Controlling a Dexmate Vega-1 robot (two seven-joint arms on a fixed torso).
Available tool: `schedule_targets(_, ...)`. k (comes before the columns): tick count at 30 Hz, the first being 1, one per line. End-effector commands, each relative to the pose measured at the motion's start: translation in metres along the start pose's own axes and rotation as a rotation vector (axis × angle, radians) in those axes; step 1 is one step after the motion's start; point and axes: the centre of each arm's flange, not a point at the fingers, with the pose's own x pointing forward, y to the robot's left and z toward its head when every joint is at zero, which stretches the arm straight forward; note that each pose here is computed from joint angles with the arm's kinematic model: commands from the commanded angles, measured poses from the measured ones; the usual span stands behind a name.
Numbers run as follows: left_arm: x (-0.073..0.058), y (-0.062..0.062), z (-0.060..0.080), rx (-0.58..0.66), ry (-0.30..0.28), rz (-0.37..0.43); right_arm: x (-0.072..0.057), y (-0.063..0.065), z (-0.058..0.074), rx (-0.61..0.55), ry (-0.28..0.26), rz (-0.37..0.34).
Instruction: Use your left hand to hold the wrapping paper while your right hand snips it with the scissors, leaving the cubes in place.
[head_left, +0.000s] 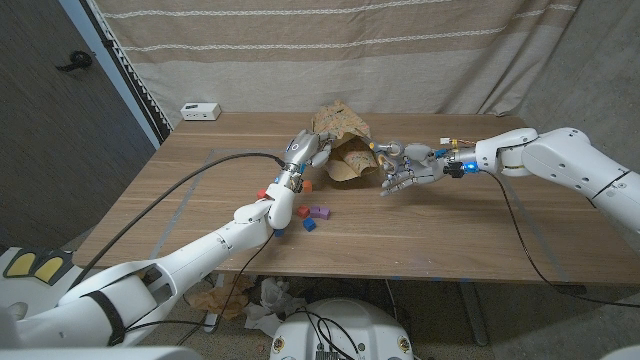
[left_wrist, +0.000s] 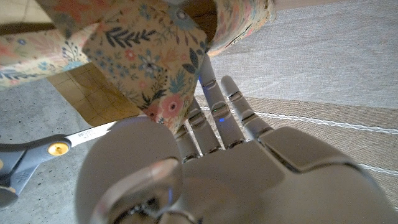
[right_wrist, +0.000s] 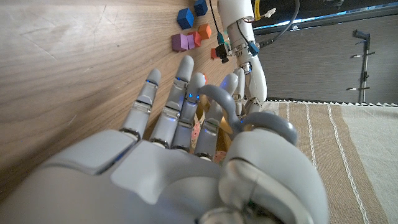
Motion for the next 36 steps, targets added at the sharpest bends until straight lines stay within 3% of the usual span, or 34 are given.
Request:
schedule_targets(1,0.0,-0.001,-0.001,-0.005,0.003,0.0,0.002,-0.002,0.0,0.033,0.004,-0.054)
schedule_targets(28,-0.005,0.01,-0.012,-0.031,0.089,0.052,0.0,0.0,0.005,0.031,-0.021,-0.067)
schedule_targets(36,-0.008,0.009,-0.008,-0.025,0.081,0.073,-0.002,0.001,0.006,0.025,-0.037,-0.081)
